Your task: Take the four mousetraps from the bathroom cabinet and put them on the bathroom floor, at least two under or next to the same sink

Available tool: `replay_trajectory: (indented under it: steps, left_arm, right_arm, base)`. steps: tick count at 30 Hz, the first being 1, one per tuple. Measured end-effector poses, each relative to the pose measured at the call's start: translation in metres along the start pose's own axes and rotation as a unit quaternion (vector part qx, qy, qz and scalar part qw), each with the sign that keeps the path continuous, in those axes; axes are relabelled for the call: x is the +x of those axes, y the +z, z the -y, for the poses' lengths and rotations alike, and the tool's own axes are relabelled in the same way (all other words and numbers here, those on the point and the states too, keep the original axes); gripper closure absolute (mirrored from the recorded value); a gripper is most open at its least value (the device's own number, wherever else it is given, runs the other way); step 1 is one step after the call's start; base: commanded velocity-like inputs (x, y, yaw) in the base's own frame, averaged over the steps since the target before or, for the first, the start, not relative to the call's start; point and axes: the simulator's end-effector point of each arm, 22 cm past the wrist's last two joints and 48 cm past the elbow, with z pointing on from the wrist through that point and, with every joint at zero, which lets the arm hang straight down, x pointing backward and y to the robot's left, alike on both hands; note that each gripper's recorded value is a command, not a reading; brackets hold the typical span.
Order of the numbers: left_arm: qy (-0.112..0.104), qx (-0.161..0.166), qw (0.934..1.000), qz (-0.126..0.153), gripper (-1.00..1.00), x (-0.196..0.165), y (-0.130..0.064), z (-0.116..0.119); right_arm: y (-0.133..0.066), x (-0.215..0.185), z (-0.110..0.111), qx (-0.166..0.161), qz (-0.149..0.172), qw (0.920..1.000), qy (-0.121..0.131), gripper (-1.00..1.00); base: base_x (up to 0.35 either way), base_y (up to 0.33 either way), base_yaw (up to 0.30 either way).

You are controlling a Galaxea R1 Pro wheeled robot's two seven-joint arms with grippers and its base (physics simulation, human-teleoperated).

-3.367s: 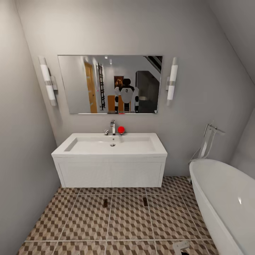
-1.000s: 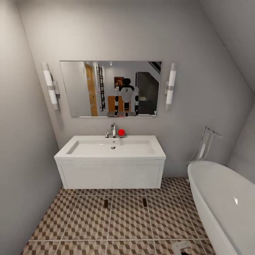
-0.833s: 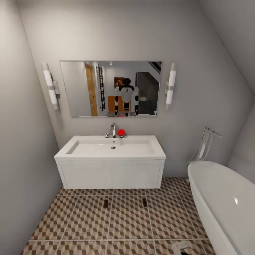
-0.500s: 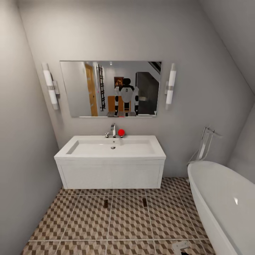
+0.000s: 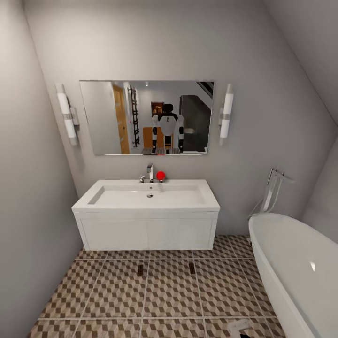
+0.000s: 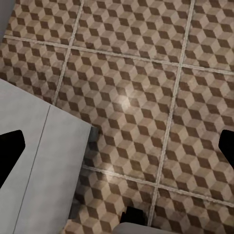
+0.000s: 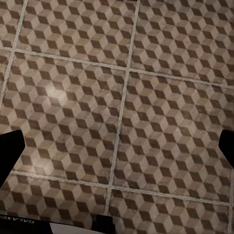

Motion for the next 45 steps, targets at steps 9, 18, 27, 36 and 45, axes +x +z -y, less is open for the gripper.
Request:
replay_trajectory:
  steps: [9,18,27,36,45]
  left_arm:
    - [0.001,0.022,0.9996,-0.016,-1.00,0.024,-0.010,0.034]
    - [0.000,0.023,0.9996,-0.018,-1.00,0.028,-0.012,0.038]
    - [0.000,0.021,0.9996,-0.019,-1.00,0.028,-0.012,0.037]
    - [0.000,0.020,0.9996,-0.018,-1.00,0.028,-0.011,0.035]
    - [0.000,0.018,0.9997,-0.018,-1.00,0.027,-0.011,0.032]
  right_arm:
    - [0.000,-0.004,-0.035,-0.023,0.001,0.9997,0.004,-1.00]
    - [0.000,-0.006,-0.041,-0.027,0.003,0.9996,0.004,-1.00]
    - [0.001,-0.005,-0.040,-0.023,0.002,0.9997,0.005,-1.00]
    - [0.001,-0.005,-0.036,-0.019,0.001,0.9998,0.003,-1.00]
    - [0.001,-0.004,-0.032,-0.016,0.002,0.9999,0.002,-1.00]
  base:
    - [0.000,0.000,0.000]
    - [0.000,0.000,0.000]
    - [0.000,0.000,0.000]
    - [0.000,0.000,0.000]
    - [0.000,0.000,0.000]
